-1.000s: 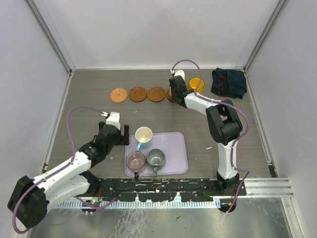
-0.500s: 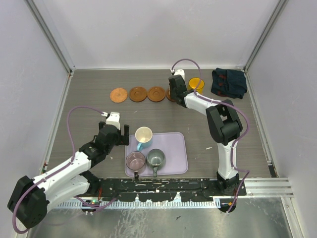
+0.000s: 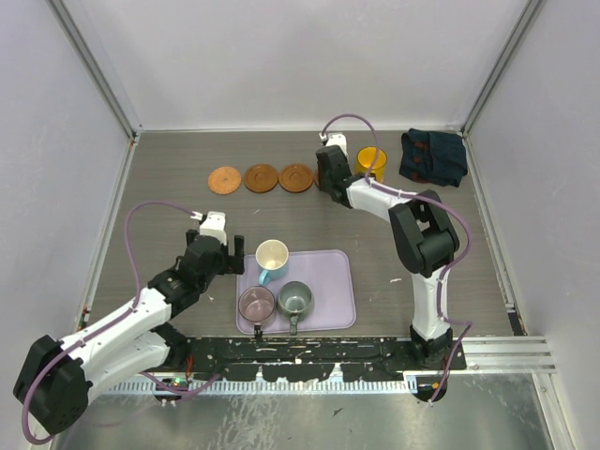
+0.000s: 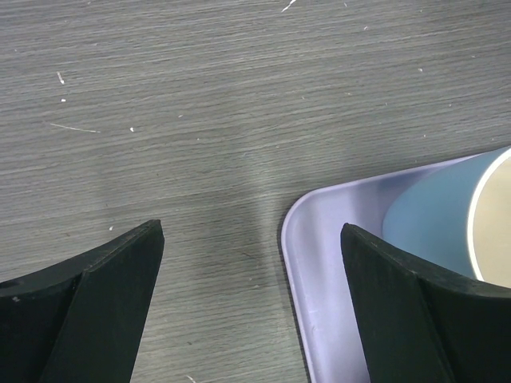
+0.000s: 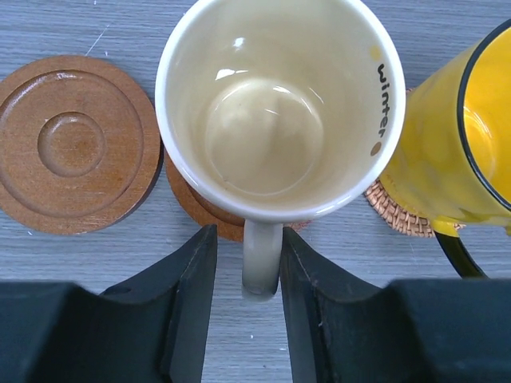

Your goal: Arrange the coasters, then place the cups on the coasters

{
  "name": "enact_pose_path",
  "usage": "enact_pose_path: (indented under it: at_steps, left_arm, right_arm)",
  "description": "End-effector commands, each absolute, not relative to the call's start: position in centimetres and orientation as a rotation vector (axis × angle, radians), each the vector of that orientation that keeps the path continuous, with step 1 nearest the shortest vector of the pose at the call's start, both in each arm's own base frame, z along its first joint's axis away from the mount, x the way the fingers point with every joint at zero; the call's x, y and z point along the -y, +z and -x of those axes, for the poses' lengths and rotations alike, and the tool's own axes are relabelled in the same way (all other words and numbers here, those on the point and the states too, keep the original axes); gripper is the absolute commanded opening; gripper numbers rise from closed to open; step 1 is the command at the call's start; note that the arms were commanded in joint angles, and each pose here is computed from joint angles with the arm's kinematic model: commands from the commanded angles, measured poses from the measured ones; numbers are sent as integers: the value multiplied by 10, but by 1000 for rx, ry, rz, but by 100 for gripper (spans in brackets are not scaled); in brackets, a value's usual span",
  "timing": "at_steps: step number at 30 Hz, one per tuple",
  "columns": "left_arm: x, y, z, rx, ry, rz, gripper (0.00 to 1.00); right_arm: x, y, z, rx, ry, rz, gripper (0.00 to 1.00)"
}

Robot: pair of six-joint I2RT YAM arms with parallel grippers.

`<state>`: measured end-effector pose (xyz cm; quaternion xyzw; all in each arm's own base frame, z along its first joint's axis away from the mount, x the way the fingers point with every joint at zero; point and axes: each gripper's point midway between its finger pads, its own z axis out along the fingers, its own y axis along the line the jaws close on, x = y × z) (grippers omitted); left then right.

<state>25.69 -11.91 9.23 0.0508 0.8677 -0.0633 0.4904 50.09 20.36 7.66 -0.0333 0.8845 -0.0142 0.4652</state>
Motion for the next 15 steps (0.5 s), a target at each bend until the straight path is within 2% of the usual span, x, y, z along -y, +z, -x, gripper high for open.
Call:
enact_pose_path:
  at_steps: [1,7,15]
  left_arm:
    - [125,116,-266,-2039,-202,-83,93]
    - [125,117,-265,-2039,-212,-84,93]
    - [128,121,-263,-2041,-228,-92,93]
  right_arm:
    - [-202,130,-507,-2040,-11,-10,46]
    - [-190,140,-494,-2016,-37,-58,58]
    - [-189,149,-461,-2020,-12,-58,62]
